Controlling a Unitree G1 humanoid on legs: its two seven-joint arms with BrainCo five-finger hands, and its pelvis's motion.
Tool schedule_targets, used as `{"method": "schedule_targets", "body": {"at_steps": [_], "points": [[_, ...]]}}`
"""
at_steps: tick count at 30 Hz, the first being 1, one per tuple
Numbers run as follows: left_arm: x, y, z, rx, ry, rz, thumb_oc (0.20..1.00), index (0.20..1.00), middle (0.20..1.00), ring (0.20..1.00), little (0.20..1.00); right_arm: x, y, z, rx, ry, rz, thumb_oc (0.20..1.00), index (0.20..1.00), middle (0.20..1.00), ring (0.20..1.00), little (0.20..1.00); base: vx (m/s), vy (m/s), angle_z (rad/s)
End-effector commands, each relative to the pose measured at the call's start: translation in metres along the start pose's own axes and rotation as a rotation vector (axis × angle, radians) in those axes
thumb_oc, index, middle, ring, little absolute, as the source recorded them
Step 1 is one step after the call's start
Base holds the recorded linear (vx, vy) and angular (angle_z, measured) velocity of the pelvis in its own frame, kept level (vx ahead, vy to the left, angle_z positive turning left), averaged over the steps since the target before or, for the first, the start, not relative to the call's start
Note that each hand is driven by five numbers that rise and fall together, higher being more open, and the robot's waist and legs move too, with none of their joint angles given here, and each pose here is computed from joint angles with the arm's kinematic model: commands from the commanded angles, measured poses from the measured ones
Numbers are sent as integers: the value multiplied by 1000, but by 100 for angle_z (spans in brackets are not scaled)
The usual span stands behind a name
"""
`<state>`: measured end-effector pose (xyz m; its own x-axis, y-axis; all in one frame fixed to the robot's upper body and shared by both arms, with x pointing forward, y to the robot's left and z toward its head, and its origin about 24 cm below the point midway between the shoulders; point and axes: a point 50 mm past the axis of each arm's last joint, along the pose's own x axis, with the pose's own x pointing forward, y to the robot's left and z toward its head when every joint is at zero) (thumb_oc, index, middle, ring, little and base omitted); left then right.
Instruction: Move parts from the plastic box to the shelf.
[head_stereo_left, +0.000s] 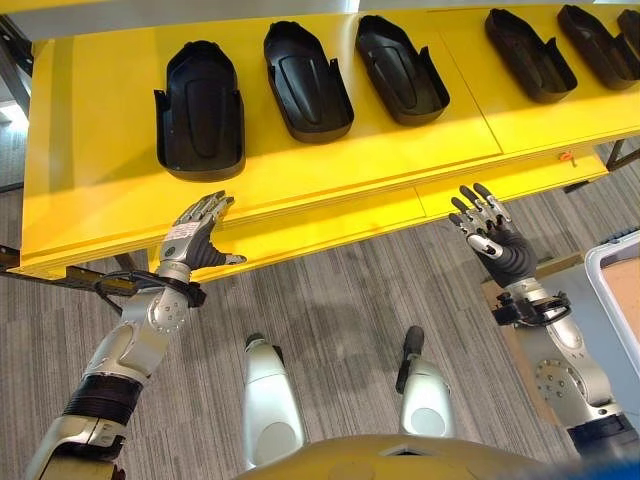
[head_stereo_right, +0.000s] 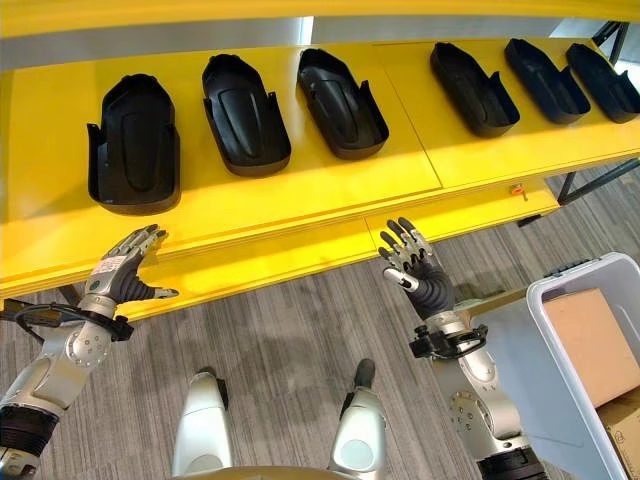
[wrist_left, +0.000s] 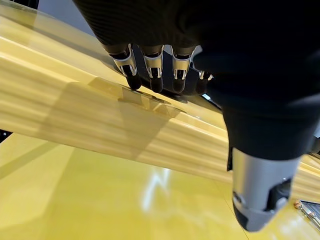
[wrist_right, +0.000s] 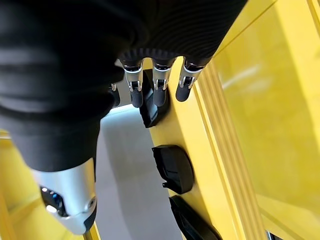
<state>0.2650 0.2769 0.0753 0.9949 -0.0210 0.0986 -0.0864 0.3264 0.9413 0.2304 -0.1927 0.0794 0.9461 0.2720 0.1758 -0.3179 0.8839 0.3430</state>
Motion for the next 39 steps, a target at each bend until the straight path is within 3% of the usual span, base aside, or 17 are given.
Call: {"method": "schedule_targets", "body": {"at_steps": [1, 19, 39], "points": [[13, 3, 7, -44, -16, 68, 1000, 1000, 1000, 1000, 1000, 6, -2, 22, -3, -109, 16, 1000, 1000, 1000, 1000, 1000, 0, 0, 0], [31, 8, 4, -37, 25, 104, 1000, 1000, 1000, 1000, 1000, 5, -3, 21, 5, -98, 12, 1000, 1000, 1000, 1000, 1000, 0, 3, -1], [55, 39, 8, -17, 27, 214, 1000, 1000, 1000, 1000, 1000, 6, -1, 18, 16, -76, 31, 1000, 1000, 1000, 1000, 1000, 2, 5, -1]]}}
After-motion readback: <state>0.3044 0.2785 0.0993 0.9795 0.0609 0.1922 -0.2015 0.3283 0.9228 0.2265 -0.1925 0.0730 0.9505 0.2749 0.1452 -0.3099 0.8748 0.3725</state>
